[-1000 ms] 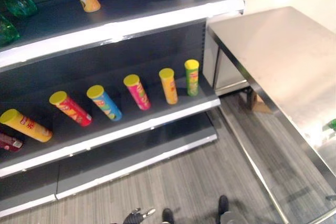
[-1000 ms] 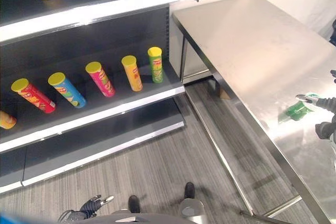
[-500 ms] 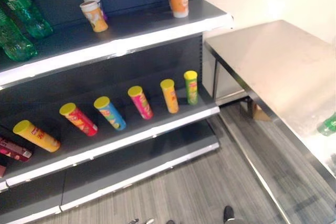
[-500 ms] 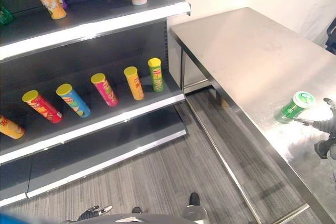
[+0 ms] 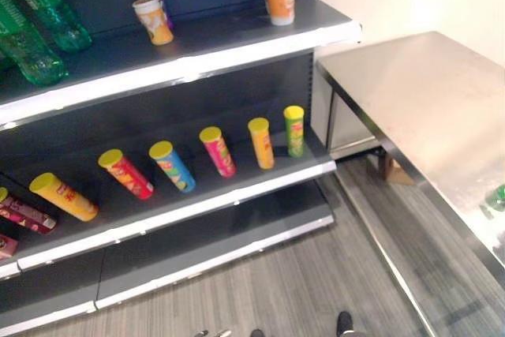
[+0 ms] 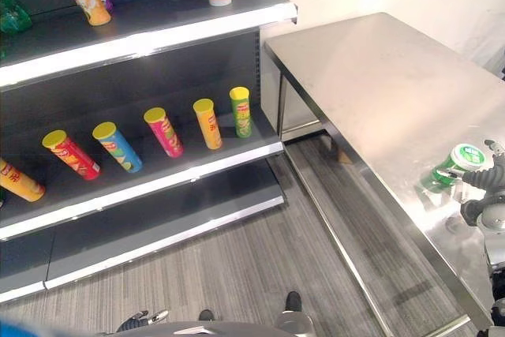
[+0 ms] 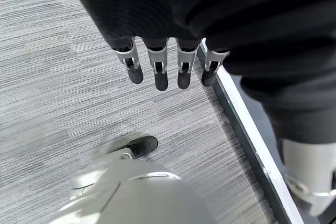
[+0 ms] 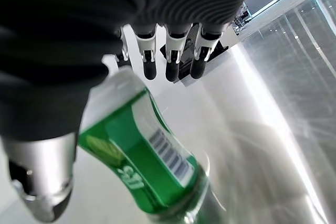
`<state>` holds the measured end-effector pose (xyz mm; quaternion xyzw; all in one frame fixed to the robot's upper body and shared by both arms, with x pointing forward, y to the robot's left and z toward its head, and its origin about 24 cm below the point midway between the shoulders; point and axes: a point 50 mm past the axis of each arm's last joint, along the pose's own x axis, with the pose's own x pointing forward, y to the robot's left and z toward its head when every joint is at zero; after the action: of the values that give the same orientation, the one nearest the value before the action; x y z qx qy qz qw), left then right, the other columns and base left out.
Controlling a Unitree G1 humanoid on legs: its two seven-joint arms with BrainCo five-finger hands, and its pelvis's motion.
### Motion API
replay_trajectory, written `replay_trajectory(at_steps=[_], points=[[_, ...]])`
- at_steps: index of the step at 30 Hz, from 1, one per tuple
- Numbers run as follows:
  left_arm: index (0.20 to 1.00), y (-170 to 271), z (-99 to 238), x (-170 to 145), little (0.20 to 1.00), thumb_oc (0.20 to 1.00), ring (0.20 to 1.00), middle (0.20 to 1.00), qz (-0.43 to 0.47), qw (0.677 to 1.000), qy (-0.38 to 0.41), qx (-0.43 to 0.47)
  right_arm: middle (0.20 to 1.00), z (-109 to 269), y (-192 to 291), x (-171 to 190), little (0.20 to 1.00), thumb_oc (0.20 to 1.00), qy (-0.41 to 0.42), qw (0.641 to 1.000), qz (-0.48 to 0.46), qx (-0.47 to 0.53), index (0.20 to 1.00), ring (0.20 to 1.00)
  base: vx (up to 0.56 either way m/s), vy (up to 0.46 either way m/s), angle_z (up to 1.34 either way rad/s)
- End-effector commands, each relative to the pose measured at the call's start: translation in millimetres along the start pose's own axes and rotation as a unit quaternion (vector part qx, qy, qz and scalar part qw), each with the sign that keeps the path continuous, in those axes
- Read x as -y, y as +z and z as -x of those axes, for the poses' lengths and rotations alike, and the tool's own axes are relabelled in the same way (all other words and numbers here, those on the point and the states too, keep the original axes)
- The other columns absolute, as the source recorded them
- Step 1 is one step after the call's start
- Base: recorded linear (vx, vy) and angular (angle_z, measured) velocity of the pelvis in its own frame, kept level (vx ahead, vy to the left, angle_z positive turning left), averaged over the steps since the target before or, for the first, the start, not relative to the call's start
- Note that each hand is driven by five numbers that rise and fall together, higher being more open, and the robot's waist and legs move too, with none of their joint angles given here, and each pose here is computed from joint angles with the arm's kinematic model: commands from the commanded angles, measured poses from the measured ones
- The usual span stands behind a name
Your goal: Put the goods on the table back onto the shelves and tidy them up.
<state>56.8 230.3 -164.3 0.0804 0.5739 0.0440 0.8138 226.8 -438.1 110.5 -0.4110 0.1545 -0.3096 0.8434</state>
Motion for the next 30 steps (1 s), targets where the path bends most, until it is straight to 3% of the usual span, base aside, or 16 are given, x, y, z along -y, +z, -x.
replay_trajectory(at_steps=[1, 5, 6, 8, 10, 24, 30], points=[[1.000, 19, -2, -20, 1.000, 1.000, 1.000, 1.000, -0.039, 0.999, 0.029, 0.022, 1.000, -12, 25, 0, 1.000, 1.000, -0.023, 0.999, -0.031, 0.028, 1.000, 1.000, 0.01, -0.010, 0.08], [1.000, 19, -2, -20, 1.000, 1.000, 1.000, 1.000, -0.040, 0.999, 0.027, 0.023, 1.000, -15, 22, -4, 1.000, 1.000, -0.013, 0.999, -0.029, 0.013, 1.000, 1.000, 0.00, -0.007, 0.04], [1.000, 19, -2, -20, 1.000, 1.000, 1.000, 1.000, -0.041, 0.999, 0.027, 0.023, 0.614, -16, 22, -5, 0.614, 0.614, -0.010, 1.000, -0.026, 0.009, 0.614, 0.614, 0.00, 0.000, 0.00], [1.000, 19, -2, -20, 1.000, 1.000, 1.000, 1.000, -0.041, 0.998, 0.027, 0.024, 0.435, -16, 19, -7, 0.435, 0.435, -0.005, 1.000, -0.023, 0.001, 0.435, 0.435, 0.00, 0.000, 0.00], [1.000, 18, -2, -20, 1.000, 1.000, 1.000, 1.000, -0.041, 0.999, 0.027, 0.023, 0.200, -17, 20, -8, 0.200, 0.200, -0.001, 1.000, -0.025, -0.001, 0.200, 0.200, 0.00, 0.000, 0.00], [1.000, 18, -1, -21, 1.000, 1.000, 1.000, 1.000, -0.031, 0.998, 0.035, 0.029, 0.200, -11, 36, 9, 0.200, 0.200, -0.070, 0.995, -0.033, 0.057, 0.200, 0.200, 0.00, 0.000, 0.00], [1.000, 18, -1, -20, 1.000, 1.000, 1.000, 1.000, -0.026, 0.999, 0.039, 0.028, 0.200, 4, 52, 30, 0.200, 0.200, -0.155, 0.973, -0.123, 0.122, 0.200, 0.200, 0.00, 0.000, 0.00]])
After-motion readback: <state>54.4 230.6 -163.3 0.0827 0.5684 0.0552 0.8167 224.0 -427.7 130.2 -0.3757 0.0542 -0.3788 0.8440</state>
